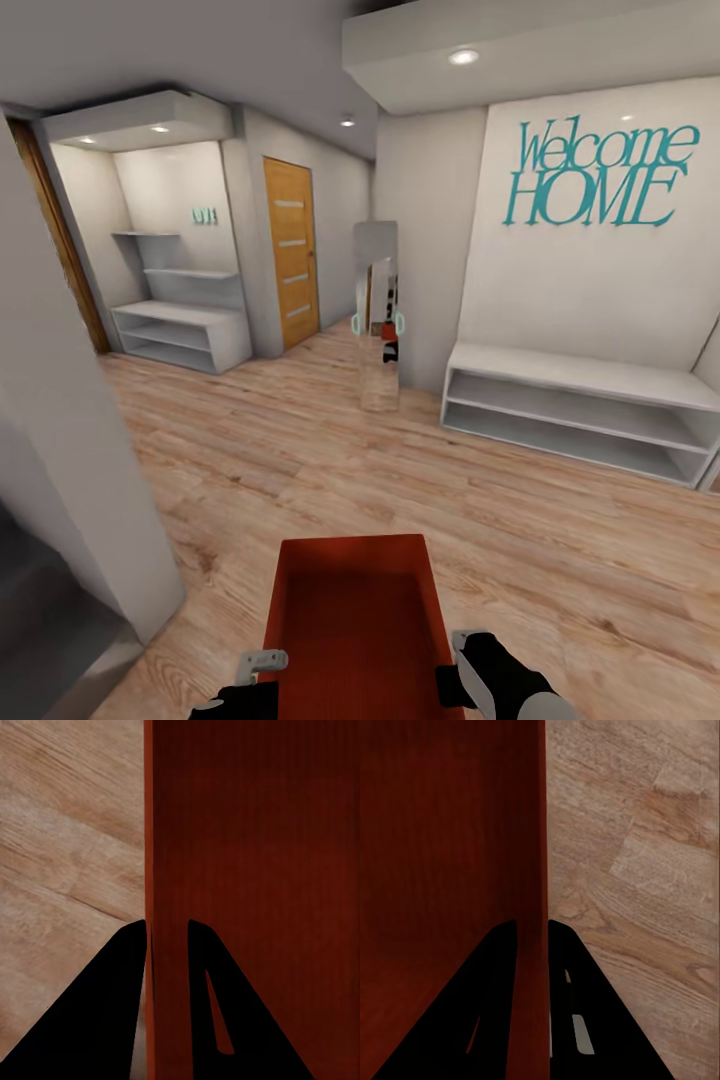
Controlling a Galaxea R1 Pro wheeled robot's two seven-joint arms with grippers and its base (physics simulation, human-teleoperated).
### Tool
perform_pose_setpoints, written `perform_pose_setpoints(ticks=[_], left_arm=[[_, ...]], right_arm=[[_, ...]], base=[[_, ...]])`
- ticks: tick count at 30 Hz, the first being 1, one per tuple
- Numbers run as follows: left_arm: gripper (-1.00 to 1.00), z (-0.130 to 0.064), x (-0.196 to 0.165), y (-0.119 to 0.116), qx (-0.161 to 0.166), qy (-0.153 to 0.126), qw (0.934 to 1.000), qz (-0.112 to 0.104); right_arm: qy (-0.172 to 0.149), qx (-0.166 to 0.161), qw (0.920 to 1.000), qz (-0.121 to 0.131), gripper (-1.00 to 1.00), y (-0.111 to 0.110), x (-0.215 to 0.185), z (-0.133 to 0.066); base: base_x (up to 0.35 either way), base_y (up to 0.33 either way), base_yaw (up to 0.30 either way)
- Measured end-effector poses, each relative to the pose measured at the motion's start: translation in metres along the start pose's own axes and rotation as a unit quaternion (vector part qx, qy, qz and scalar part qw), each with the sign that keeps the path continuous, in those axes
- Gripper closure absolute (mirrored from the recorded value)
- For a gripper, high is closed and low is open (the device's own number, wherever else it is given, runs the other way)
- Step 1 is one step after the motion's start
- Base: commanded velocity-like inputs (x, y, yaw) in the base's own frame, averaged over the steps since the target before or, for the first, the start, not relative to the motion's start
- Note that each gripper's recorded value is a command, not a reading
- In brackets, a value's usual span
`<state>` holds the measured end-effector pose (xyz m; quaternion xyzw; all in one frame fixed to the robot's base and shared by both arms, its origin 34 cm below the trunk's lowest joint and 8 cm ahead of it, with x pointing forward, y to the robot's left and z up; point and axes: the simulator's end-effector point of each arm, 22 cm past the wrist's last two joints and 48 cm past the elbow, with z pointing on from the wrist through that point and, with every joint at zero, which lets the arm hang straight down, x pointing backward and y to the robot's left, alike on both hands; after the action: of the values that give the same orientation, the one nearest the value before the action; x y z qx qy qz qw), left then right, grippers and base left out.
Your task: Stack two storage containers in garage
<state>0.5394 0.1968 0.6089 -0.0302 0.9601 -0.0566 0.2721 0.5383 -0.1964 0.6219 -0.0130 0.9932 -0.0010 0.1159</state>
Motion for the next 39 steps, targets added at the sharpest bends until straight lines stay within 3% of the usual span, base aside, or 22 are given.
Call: perform_pose_setpoints(ticks=[39], left_arm=[[1.00, 0.0004, 0.0011, 0.0001, 0.000, 0.001, 1.0000, 0.000]], right_arm=[[0.001, 0.000, 1.0000, 0.000, 1.00, 0.0000, 0.0009, 0.0007]], base=[[0.291, 0.000, 0.013]])
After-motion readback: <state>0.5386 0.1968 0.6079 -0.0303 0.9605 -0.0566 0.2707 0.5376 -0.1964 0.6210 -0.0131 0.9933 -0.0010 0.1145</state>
